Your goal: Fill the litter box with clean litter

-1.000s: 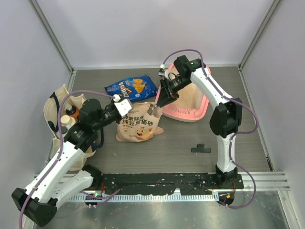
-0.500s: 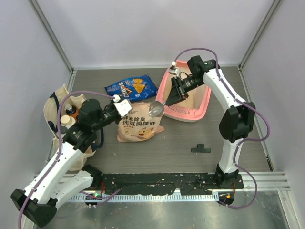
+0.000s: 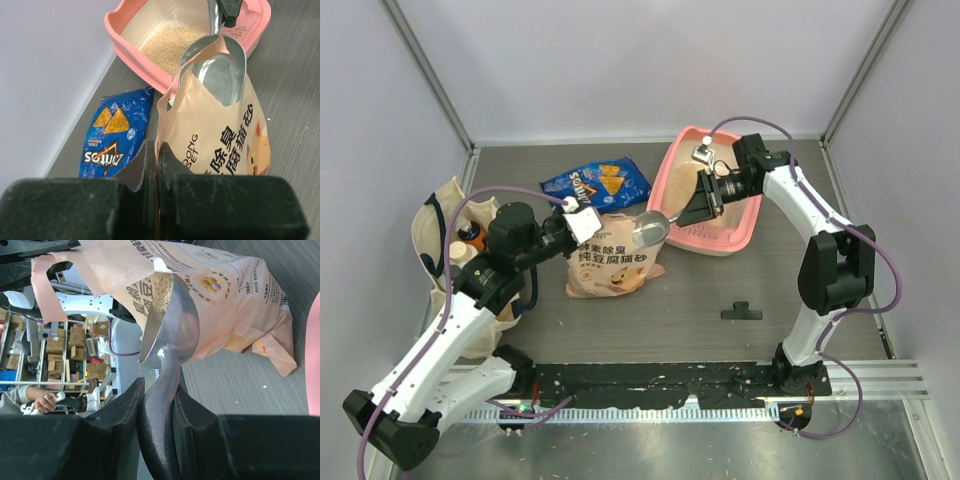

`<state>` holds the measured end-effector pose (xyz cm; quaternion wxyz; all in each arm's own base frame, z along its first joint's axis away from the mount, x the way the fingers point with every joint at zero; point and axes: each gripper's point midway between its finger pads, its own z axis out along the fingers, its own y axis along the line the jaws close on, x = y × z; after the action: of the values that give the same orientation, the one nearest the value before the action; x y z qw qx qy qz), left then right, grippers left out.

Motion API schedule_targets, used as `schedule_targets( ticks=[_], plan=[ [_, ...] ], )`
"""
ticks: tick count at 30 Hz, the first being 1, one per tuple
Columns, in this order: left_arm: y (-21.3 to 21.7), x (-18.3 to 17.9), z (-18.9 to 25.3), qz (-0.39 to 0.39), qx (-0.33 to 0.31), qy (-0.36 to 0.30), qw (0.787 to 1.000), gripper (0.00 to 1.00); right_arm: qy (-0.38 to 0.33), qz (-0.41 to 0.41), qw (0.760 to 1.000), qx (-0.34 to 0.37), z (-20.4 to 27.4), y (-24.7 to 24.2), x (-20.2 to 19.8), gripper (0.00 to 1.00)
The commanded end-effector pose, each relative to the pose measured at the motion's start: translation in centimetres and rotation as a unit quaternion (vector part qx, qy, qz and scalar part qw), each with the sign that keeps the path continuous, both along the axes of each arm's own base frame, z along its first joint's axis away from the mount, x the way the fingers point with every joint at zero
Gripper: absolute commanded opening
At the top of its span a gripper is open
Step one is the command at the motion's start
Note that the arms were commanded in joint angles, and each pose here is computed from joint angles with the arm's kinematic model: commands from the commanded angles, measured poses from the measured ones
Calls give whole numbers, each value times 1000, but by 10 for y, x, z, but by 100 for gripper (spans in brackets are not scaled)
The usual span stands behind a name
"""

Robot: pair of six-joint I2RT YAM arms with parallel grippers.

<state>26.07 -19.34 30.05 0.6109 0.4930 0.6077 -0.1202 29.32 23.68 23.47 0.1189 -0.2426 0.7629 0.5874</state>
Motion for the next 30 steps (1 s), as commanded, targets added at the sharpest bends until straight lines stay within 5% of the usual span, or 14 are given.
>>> schedule_targets(
  ticks=[1, 30],
  plan=[
    [5, 11, 85, 22, -46, -127, 991, 0, -32, -9, 997, 65, 39, -17, -3, 2],
    [1, 18, 92, 25, -60, -129, 990, 0, 17, -94, 987, 126, 49, -79, 7, 2]
  ],
)
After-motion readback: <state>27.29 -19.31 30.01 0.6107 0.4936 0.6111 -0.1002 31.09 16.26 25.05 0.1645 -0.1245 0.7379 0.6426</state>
